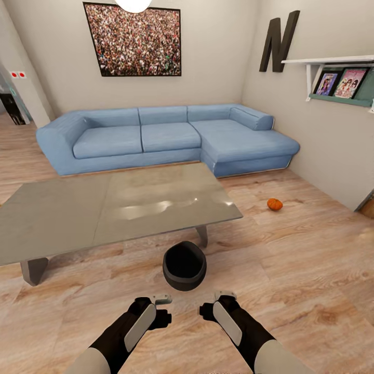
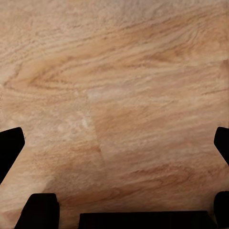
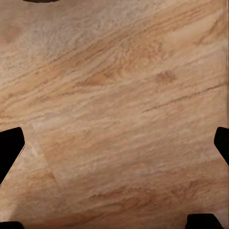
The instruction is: Place each of the two pumpkins and all three candles from the living room inside a cabinet in the living room (use any cabinet), then make sure every cabinet is closed, and position the cauldron so it is next to a table in the living room.
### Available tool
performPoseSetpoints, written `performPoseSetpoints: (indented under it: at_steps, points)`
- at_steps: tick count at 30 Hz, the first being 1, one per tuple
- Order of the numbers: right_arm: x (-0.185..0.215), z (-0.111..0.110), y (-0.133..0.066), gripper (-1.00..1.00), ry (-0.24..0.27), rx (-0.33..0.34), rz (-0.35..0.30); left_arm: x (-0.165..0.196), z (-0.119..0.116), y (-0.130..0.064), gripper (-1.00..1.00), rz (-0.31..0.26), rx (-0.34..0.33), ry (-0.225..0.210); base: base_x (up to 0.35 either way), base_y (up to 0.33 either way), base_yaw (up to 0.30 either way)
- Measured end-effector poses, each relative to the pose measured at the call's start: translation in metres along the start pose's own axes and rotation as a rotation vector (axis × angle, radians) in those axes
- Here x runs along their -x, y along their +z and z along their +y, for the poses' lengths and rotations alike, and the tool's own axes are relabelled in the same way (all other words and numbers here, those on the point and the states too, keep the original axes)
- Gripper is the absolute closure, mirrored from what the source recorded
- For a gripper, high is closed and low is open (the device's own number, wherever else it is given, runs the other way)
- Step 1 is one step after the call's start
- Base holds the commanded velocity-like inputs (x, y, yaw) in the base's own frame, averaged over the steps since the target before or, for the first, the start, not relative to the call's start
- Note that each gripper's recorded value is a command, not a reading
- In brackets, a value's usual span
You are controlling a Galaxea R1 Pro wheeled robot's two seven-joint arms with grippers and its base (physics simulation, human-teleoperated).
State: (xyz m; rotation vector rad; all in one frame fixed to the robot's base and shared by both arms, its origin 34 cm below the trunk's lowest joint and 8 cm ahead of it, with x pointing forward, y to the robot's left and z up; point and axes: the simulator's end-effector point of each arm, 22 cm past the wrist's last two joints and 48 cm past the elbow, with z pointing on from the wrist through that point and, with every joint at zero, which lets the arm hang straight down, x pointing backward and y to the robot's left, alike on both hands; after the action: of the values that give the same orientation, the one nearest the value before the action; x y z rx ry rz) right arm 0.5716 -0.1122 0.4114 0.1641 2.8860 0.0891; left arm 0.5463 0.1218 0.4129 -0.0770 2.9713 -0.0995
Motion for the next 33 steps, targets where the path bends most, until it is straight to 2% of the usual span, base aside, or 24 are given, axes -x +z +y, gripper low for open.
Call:
performPoseSetpoints:
  at_steps: [1,2,3,7,14,20,26,33]
  points:
    - [0.001,-0.001,-0.001,-1.0,0.01,0.001,0.0,0.0,0.0,-0.001,-1.0,0.003,0.001,0.001,0.0,0.0,-0.205]
    - [0.005,-0.006,-0.003,-1.0,0.049,0.002,0.0,0.0,0.001,-0.003,-1.0,0.006,0.003,0.003,0.0,0.0,-0.212]
    - [0.007,-0.008,-0.004,-1.0,0.066,0.002,0.002,0.0,0.002,-0.004,-1.0,0.007,0.004,0.003,0.0,0.0,-0.226]
    - [0.015,-0.043,-0.006,-1.0,0.185,-0.019,0.009,0.002,0.007,-0.011,-1.0,0.011,0.013,0.005,0.0,0.0,-0.244]
    - [0.019,-0.086,-0.012,-1.0,0.251,-0.07,0.0,0.006,0.01,-0.023,-1.0,0.015,0.021,0.008,0.0,0.0,-0.254]
    - [0.005,-0.096,-0.017,-1.0,0.285,-0.089,-0.002,0.004,0.01,-0.033,-1.0,0.037,0.025,0.025,0.0,0.0,-0.256]
    - [-0.009,-0.102,-0.021,-1.0,0.346,-0.095,0.034,0.003,0.009,-0.043,-1.0,0.052,0.026,0.035,0.0,0.0,-0.256]
    - [-0.014,-0.118,-0.027,-1.0,0.415,-0.132,0.021,0.003,0.008,-0.053,-1.0,0.062,0.027,0.038,0.0,0.0,-0.255]
